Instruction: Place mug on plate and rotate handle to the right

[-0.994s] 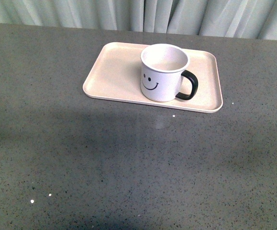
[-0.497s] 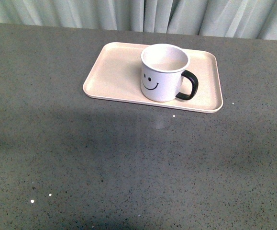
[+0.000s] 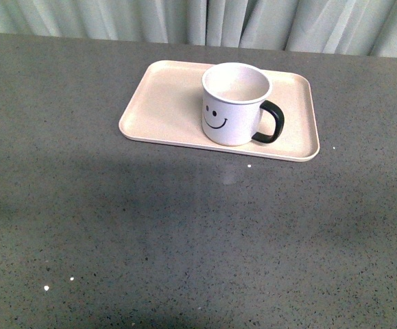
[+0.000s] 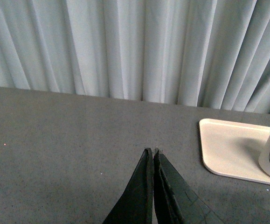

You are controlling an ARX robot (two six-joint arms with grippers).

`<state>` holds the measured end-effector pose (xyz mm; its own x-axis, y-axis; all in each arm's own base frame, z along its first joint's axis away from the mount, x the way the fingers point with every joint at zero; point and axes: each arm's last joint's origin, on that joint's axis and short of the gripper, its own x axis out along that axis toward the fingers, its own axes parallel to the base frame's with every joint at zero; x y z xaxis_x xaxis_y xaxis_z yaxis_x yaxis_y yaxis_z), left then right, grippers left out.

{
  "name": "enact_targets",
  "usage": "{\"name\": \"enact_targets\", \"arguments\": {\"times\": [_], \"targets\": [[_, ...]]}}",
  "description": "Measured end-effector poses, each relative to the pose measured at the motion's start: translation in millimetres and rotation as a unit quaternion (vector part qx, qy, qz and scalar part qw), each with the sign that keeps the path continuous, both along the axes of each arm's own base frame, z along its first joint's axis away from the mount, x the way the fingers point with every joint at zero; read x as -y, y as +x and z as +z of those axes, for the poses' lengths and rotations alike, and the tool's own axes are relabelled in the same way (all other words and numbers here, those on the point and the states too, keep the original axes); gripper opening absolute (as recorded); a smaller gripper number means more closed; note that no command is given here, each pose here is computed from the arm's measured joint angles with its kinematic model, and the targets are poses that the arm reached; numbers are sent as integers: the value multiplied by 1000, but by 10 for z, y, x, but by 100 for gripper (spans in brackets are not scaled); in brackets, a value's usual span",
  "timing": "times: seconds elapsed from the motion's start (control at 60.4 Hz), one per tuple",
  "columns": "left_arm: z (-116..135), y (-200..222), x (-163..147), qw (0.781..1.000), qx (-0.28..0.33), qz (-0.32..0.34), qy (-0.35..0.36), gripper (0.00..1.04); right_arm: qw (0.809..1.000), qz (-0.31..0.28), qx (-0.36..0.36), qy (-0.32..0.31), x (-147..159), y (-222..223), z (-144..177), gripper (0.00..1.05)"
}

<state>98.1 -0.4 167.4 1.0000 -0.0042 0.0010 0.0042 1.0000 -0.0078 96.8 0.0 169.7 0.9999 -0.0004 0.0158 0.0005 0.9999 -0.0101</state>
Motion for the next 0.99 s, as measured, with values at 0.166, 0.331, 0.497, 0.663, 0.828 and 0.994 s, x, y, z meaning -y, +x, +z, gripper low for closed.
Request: {"name": "enact_targets", "arguments": {"times": [0.166,0.331,0.497,0.663,0.828,0.994], "targets": [[-6,-1,0,1000,-2,0,0,4,1000,0,0,0,0,0,0,96],[-5,-1,0,1000,-2,0,0,35,1000,0,0,0,0,0,0,96],[-5,-1,-1,1000,-2,0,0,63,953,138,-268,4,66,87,93,96],[-5,-1,-1,1000,-2,1,0,92,941,168,-294,1,341,816,614,96],[-5,-2,-1,1000,-2,1,1,95,924,197,-325,-35,325,1882,797,96],[-5,-2,-1,1000,-2,1,1,95,906,208,-367,-42,21,2570,591,96]]}}
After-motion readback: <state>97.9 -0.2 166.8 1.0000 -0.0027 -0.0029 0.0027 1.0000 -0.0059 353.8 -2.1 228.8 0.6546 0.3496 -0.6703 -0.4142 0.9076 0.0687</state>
